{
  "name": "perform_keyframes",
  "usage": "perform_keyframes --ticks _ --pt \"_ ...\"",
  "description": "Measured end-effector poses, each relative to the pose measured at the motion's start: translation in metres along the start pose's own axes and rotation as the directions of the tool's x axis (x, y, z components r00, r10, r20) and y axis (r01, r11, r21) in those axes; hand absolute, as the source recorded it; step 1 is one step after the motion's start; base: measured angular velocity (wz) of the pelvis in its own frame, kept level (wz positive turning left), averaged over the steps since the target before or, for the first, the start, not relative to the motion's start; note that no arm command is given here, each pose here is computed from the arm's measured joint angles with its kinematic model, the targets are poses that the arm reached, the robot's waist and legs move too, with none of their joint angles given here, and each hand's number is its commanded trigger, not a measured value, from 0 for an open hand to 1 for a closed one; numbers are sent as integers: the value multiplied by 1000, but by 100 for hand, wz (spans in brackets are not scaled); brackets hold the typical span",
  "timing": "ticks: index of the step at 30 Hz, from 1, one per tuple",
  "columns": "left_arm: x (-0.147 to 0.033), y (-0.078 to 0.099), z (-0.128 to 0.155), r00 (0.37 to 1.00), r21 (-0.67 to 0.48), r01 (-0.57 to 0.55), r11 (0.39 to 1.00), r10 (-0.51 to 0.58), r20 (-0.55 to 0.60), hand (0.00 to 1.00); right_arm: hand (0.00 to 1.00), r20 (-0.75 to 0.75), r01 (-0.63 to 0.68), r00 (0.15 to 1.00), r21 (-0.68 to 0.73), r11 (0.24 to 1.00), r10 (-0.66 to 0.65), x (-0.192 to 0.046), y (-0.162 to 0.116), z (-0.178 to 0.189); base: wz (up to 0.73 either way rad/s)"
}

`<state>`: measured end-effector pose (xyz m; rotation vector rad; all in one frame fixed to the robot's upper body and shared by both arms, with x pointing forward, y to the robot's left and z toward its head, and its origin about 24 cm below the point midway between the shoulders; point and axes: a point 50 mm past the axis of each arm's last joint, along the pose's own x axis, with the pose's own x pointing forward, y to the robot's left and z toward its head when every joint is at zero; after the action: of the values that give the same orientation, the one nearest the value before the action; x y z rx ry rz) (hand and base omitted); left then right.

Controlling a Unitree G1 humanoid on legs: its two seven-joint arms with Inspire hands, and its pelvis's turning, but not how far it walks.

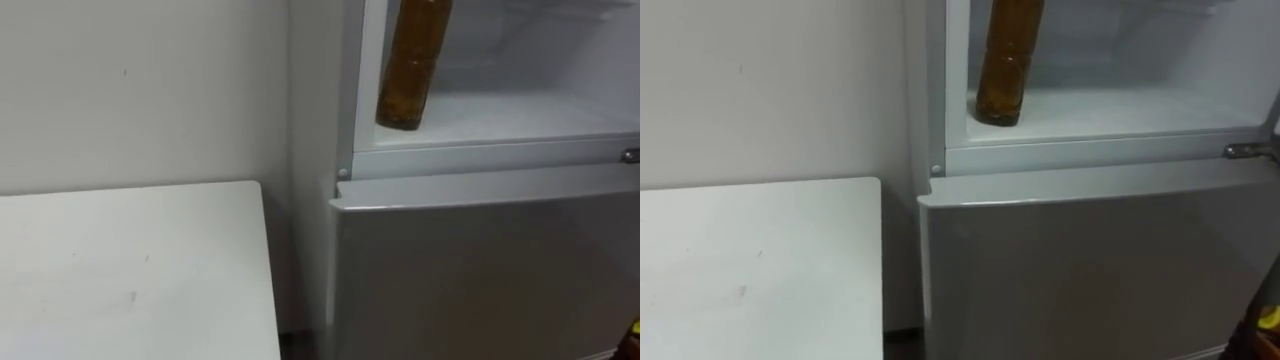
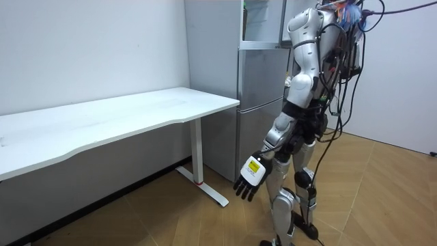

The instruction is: Put the bottle in the upper fridge

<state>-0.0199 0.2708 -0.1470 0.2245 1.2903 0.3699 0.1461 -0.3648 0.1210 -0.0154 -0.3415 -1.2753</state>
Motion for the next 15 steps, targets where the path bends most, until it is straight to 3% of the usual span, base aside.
perform_keyframes --ticks 15 --pt "3 -4 7 1000 -3 28 1000 -28 9 0 0 63 -63 996 -107 992 70 -5 17 2 0"
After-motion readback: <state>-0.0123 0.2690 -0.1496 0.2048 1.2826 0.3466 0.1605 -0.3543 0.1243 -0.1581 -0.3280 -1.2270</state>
